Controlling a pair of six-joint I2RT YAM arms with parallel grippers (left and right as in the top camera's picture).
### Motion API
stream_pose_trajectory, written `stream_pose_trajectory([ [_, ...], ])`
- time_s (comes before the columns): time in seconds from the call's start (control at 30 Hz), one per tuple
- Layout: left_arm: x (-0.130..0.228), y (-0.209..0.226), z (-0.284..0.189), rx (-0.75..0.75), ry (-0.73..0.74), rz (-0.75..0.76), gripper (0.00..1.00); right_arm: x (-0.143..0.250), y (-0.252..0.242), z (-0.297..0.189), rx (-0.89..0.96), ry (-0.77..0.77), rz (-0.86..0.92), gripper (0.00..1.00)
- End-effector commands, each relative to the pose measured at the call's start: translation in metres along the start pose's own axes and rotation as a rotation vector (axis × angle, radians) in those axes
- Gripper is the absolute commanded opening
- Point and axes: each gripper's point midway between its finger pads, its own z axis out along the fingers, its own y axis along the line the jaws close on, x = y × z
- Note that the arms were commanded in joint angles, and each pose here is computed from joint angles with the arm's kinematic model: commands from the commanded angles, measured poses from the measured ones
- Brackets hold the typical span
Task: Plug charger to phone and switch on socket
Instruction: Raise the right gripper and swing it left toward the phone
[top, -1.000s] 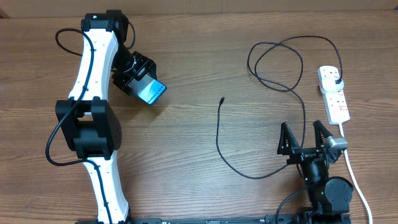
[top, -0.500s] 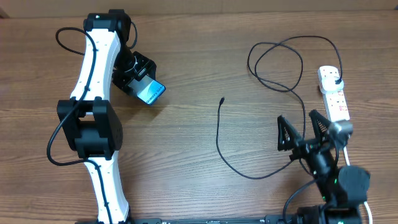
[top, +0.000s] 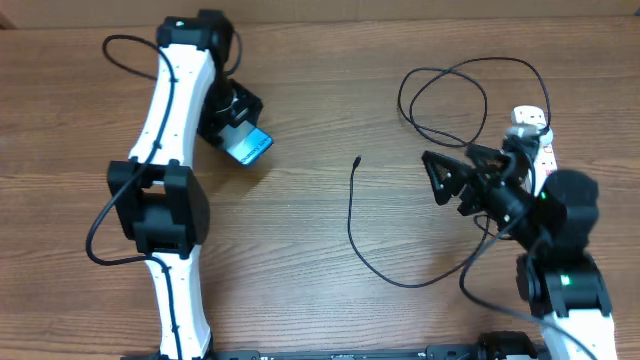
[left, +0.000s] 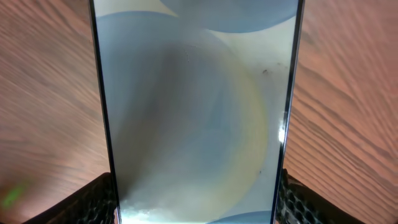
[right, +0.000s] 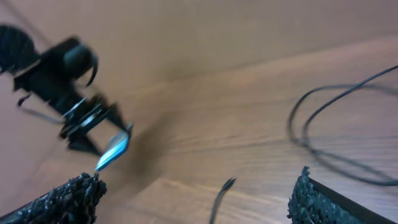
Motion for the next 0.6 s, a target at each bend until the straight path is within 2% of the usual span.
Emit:
stream_pose_trajectory([
  [0.0,0.007,-0.014,-0.042,0.075,-0.109,-0.020,0.04,-0.001,0.027,0.008,-0.166,0.067,0.008,1.00],
  [0.17,0.018,-0.024,-0.053,0.112,-0.113,-0.051,0.04,0.004,0.034,0.022,-0.264,0.128,0.101,1.00],
  [0.37,0.038,-0.036,-0.052,0.149,-0.039,-0.162,0.04,0.013,0.030,0.052,-0.331,0.201,0.253,1.00],
  [0.57,0.041,-0.038,-0.051,0.152,-0.032,-0.246,0.04,0.018,0.039,0.076,-0.372,0.261,0.259,1.00],
])
